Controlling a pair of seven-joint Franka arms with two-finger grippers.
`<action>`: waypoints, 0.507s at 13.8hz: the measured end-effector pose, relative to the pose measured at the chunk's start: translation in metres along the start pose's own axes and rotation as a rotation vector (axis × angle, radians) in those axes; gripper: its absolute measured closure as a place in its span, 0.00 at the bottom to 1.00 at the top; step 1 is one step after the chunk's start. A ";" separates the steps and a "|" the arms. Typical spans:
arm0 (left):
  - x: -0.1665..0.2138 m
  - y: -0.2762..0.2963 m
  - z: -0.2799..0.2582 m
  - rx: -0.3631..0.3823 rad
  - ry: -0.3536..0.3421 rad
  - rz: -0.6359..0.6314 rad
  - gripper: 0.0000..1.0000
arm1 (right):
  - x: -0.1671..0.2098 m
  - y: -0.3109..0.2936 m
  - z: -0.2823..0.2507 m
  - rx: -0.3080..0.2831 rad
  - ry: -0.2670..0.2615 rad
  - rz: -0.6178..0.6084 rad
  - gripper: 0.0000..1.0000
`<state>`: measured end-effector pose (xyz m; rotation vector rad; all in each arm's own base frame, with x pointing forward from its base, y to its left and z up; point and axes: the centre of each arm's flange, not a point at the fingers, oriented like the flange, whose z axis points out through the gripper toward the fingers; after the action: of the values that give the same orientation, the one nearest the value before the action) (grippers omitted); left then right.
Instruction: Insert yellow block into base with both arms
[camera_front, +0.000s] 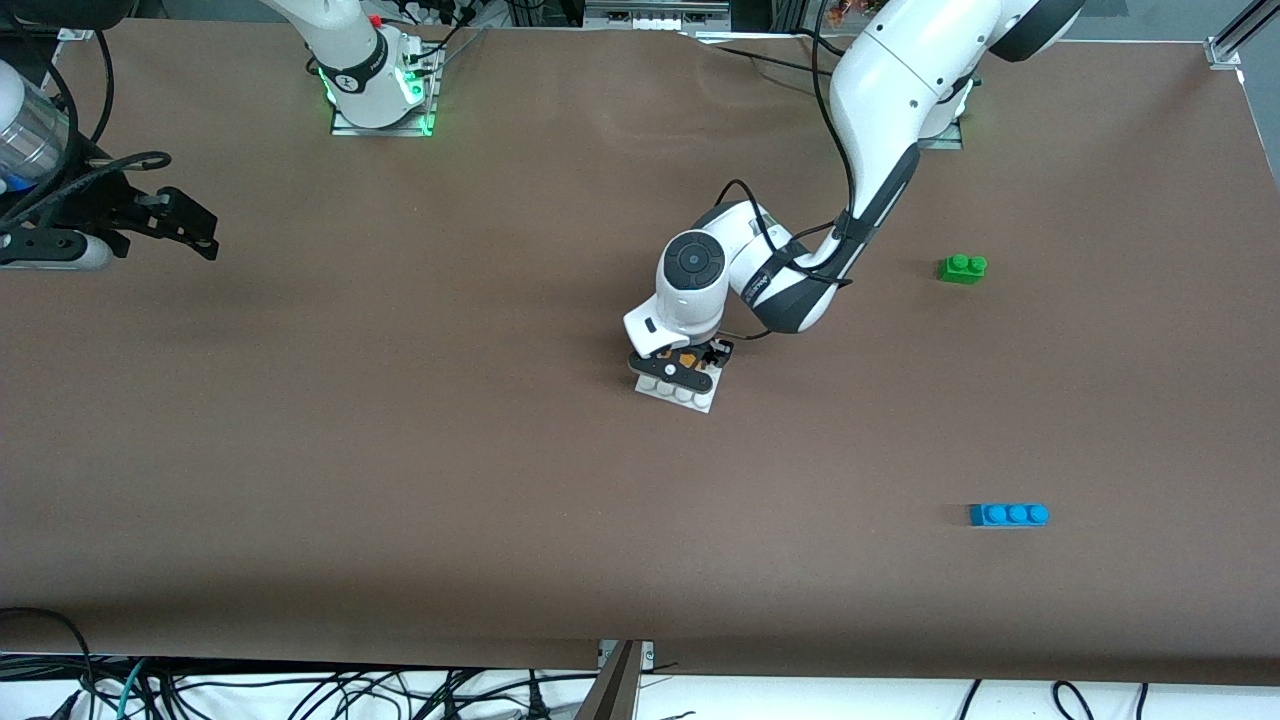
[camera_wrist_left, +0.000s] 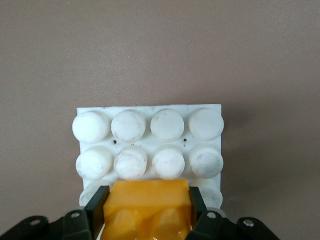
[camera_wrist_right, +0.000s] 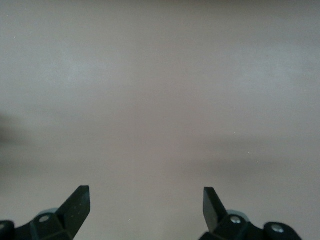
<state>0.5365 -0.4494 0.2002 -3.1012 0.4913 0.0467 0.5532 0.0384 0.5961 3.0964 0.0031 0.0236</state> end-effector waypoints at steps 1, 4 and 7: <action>0.000 0.000 0.000 0.000 0.000 0.000 0.32 | 0.000 0.000 0.000 0.000 0.000 0.000 0.00; 0.000 0.000 0.000 0.000 0.001 0.000 0.26 | 0.000 0.000 0.000 0.000 0.000 0.000 0.00; 0.004 0.000 -0.005 -0.004 0.012 -0.005 0.01 | 0.000 0.000 0.000 0.000 0.000 0.000 0.00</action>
<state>0.5406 -0.4504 0.2051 -3.1085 0.4837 0.0293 0.5532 0.0385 0.5961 3.0964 0.0032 0.0237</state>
